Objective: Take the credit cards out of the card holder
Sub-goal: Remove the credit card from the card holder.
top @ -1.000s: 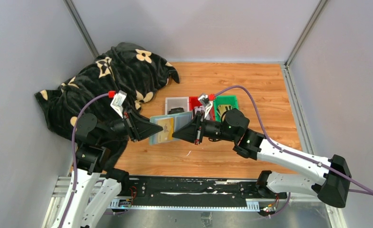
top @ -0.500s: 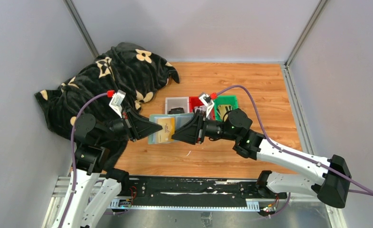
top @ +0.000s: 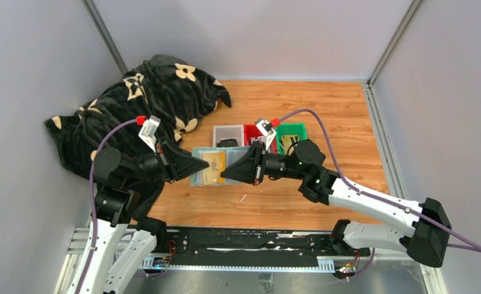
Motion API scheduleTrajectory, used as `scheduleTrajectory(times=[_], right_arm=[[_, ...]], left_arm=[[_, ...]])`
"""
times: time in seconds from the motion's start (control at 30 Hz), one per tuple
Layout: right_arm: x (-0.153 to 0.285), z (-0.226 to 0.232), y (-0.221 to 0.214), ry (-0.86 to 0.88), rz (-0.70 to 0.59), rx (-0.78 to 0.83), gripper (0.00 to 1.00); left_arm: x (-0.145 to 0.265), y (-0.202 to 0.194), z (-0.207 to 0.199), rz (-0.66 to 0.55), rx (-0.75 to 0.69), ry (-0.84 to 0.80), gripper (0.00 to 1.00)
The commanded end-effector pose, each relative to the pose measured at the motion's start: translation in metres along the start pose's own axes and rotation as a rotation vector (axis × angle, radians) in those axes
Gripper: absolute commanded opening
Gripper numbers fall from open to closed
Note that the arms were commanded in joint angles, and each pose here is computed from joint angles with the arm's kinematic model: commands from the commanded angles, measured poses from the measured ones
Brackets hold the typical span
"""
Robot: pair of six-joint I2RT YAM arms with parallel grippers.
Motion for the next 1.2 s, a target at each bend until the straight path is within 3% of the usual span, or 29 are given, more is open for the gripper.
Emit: scheduleTrajectory(times=[0.0, 0.4, 0.43, 0.53, 0.67, 0.9, 1.17], right_arm=[[0.012, 0.008, 0.007, 0.036, -0.073, 0.045, 0.0], [0.028, 0.002, 0.005, 0.025, -0.1, 0.039, 0.0], [0.026, 0.003, 0.006, 0.031, -0.095, 0.033, 0.03], [0.017, 0.005, 0.008, 0.063, -0.067, 0.017, 0.26], [0.007, 0.012, 0.014, 0.111, -0.046, 0.023, 0.38], [0.002, 0.018, 0.018, 0.144, -0.031, 0.033, 0.39], [0.0, 0.028, 0.021, 0.167, -0.008, 0.036, 0.29]], left_arm=[[0.003, 0.009, -0.018, 0.0, -0.037, -0.067, 0.0], [0.002, 0.016, -0.021, -0.012, -0.043, -0.064, 0.0], [0.002, 0.016, -0.021, -0.013, -0.043, -0.064, 0.0], [0.001, 0.016, -0.02, -0.014, -0.035, -0.063, 0.0], [0.001, 0.016, -0.02, -0.013, -0.031, -0.063, 0.01], [0.002, 0.013, -0.018, -0.005, -0.032, -0.053, 0.01], [0.002, 0.011, -0.014, 0.005, -0.053, -0.026, 0.01]])
Point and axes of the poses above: each gripper's point midway between its finger pads, its own x axis back along the fingers, its own z axis along the line the jaws close on, y = z × x, the point moved 6 cm from there along x, back along the fingers, and after that the axes turned 11 degrees about -x, right-handed, at the moved point
